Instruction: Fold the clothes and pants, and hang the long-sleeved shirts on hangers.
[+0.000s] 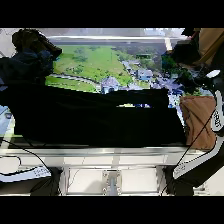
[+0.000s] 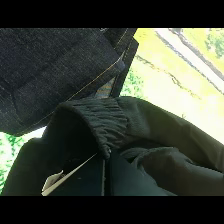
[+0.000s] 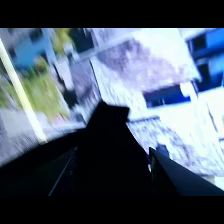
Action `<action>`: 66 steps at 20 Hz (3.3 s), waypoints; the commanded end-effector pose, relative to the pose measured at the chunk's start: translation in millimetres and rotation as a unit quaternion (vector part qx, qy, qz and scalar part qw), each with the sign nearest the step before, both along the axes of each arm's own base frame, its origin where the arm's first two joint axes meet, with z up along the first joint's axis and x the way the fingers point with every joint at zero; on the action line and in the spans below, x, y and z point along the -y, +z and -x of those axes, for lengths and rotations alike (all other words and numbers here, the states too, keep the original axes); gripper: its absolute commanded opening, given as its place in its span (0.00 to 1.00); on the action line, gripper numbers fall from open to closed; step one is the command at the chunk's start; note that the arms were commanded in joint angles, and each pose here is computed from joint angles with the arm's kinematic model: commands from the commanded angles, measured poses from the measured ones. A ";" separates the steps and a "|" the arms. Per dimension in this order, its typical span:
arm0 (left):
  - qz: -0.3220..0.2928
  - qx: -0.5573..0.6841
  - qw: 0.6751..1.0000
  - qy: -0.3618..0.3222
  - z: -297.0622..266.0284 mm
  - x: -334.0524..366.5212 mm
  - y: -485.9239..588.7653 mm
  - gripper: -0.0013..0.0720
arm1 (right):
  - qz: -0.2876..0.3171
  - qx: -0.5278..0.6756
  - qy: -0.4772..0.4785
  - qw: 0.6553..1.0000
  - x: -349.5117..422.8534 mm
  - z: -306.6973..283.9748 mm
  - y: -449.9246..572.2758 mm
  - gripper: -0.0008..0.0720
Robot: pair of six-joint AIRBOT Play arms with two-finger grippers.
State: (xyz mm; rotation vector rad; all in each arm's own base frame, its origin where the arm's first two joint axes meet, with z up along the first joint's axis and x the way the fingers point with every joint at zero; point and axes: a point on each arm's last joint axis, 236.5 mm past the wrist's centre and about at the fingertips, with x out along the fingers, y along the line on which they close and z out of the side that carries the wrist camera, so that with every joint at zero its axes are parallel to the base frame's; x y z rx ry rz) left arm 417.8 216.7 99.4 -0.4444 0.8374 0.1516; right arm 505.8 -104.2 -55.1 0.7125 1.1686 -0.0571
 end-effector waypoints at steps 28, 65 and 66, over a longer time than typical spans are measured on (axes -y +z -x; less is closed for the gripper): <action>0.008 -0.002 1.000 0.006 0.7 0.8 -0.8 0.04 | -0.051 0.009 0.153 0.987 -72.0 15.9 -21.4 0.02; 0.034 0.015 0.999 0.021 -49.4 16.7 -32.2 0.98 | 0.048 0.008 0.055 0.997 44.2 -9.3 26.9 0.53; 0.034 0.006 0.999 0.020 -45.3 16.0 -35.2 0.98 | 0.044 -0.001 0.070 0.997 39.6 -2.9 26.9 0.53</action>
